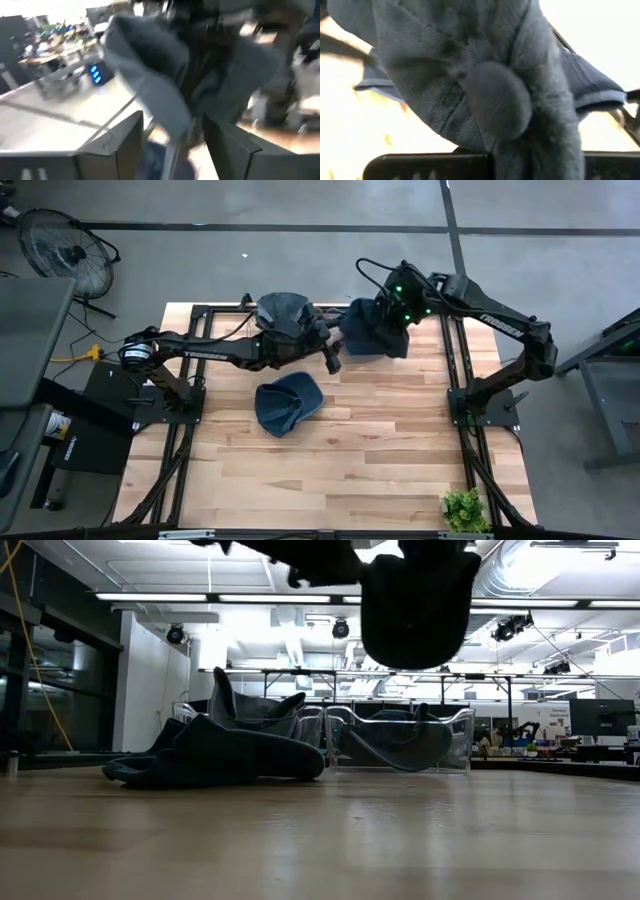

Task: Pick & Place hat
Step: Put the dark blue cap into the right transparent bin

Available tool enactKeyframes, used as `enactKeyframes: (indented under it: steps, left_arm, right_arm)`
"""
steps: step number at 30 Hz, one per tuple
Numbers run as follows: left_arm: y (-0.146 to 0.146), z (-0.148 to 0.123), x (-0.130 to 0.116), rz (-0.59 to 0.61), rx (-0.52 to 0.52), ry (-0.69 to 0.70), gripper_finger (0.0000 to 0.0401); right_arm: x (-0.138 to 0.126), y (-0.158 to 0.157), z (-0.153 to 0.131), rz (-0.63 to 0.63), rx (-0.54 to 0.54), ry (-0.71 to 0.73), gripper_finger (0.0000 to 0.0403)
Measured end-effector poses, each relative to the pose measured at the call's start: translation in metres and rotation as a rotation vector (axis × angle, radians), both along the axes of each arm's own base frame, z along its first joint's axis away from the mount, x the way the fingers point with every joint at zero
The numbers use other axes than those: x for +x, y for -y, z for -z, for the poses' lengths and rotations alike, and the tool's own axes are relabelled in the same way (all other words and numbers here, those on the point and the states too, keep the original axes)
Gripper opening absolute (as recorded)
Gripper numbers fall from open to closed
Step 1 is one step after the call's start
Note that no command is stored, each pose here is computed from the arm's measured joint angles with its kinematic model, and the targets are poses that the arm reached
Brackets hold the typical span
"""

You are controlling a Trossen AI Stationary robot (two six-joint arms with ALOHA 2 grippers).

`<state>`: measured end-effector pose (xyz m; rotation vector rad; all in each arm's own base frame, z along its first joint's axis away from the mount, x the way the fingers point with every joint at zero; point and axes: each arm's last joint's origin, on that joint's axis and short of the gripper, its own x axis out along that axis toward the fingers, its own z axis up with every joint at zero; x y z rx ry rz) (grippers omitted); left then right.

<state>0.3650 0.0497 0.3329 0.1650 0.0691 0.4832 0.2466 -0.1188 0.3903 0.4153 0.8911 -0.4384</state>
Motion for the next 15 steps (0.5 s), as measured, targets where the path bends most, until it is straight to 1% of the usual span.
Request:
enactKeyframes:
  steps: [4,7,9,11,13,15]
  left_arm:
    - [0.0,-0.016,-0.018,-0.102,0.037,-0.051,0.0211]
    - [-0.001,-0.016,-0.031,-0.174,0.041,-0.144,0.0213]
    - [-0.003,-0.018,-0.037,-0.194,0.038,-0.163,0.0213]
    - [-0.007,-0.023,-0.047,-0.18,0.006,-0.17,0.0213]
    - [-0.013,-0.025,-0.059,-0.138,-0.055,-0.176,0.0213]
    - [-0.022,-0.025,-0.061,-0.089,-0.111,-0.148,0.0213]
  right_arm:
    - [-0.009,0.009,0.003,0.019,-0.003,-0.055,0.0001]
    - [-0.016,0.016,0.004,0.017,-0.009,-0.085,0.0001]
    - [-0.02,0.023,0.004,0.007,-0.009,-0.087,0.0001]
    - [-0.025,0.03,0.004,-0.007,-0.003,-0.082,0.0001]
    - [-0.031,0.039,0.004,-0.032,0.003,-0.066,0.0001]
    - [-0.037,0.048,0.004,-0.042,0.012,-0.043,0.0]
